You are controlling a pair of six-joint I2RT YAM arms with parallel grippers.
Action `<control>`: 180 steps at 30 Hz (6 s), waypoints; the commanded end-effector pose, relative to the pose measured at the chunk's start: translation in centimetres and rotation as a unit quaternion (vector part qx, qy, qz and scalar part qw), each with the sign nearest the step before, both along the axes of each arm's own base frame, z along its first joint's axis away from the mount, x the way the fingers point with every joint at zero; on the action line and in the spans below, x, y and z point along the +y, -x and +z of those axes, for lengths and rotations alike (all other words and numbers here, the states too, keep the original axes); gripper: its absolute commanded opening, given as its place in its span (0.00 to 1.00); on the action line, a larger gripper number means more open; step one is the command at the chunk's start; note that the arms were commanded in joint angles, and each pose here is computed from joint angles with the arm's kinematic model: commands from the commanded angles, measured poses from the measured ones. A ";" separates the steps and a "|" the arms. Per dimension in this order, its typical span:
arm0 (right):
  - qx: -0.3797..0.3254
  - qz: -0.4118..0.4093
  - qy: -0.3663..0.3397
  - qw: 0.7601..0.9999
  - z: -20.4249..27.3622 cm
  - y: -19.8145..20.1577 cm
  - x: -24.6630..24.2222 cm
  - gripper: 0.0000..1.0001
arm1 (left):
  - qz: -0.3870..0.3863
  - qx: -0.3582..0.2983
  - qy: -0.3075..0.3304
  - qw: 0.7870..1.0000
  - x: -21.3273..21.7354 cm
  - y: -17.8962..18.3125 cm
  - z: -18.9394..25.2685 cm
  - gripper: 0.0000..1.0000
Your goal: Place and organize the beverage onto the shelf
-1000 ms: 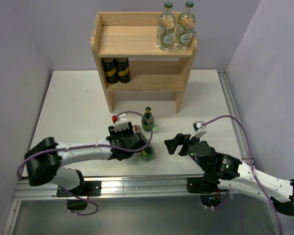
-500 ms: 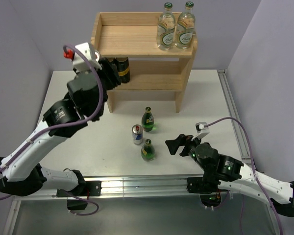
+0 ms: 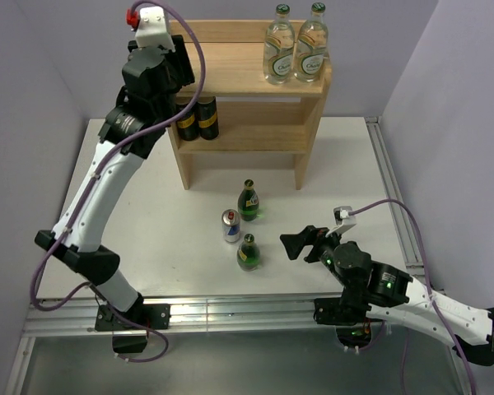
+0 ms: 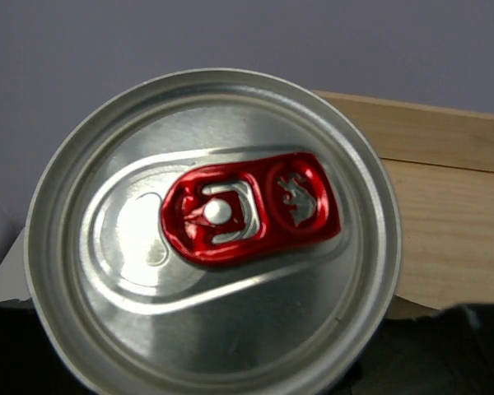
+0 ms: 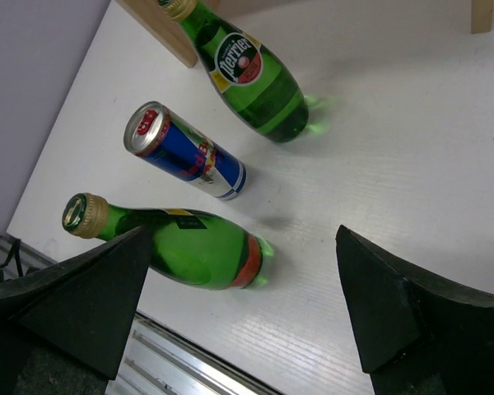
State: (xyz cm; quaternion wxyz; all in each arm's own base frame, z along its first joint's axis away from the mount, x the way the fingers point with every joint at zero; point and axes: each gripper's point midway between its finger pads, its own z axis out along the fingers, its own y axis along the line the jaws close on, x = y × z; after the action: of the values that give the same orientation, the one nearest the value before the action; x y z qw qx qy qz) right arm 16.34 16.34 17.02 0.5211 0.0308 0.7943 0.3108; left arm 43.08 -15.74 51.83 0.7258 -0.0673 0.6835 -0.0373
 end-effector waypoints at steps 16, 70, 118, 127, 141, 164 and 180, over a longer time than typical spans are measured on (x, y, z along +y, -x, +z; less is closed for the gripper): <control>-0.006 -0.014 -0.009 1.000 0.2 -0.4 0.0 1.00 | 0.020 -0.033 -0.008 0.999 0.5 -6.6 -0.3 0.38; -0.011 -0.009 -0.014 1.000 0.3 -0.4 0.1 1.00 | -0.130 0.077 0.055 0.987 -2.1 13.9 -10.0 0.99; -0.003 -0.011 0.002 1.000 -0.2 -0.5 0.3 1.00 | -0.212 0.190 0.056 0.957 -14.9 15.5 -44.7 0.97; -0.002 -0.012 0.007 1.000 -0.3 -0.6 0.4 1.00 | -0.182 0.184 0.023 0.966 -14.4 14.8 -45.3 0.66; -0.007 -0.012 -0.005 1.000 0.0 -0.5 0.2 1.00 | -0.116 0.215 -0.026 0.969 -12.0 14.8 -33.7 0.00; -0.018 -0.014 -0.026 0.999 0.6 -0.3 -0.3 1.00 | -0.097 -0.017 0.019 0.995 -6.7 4.5 2.0 0.00; -0.022 -0.012 -0.033 0.999 0.8 -0.3 -0.3 1.00 | -0.049 -0.049 0.025 0.997 -6.7 -1.3 1.3 0.00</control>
State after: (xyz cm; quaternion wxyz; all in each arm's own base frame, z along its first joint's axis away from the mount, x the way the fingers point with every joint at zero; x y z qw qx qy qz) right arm 16.40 16.07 17.30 0.5310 0.0410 0.7822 0.3233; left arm 43.85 -22.99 49.45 0.7166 -0.0252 0.6927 -0.0774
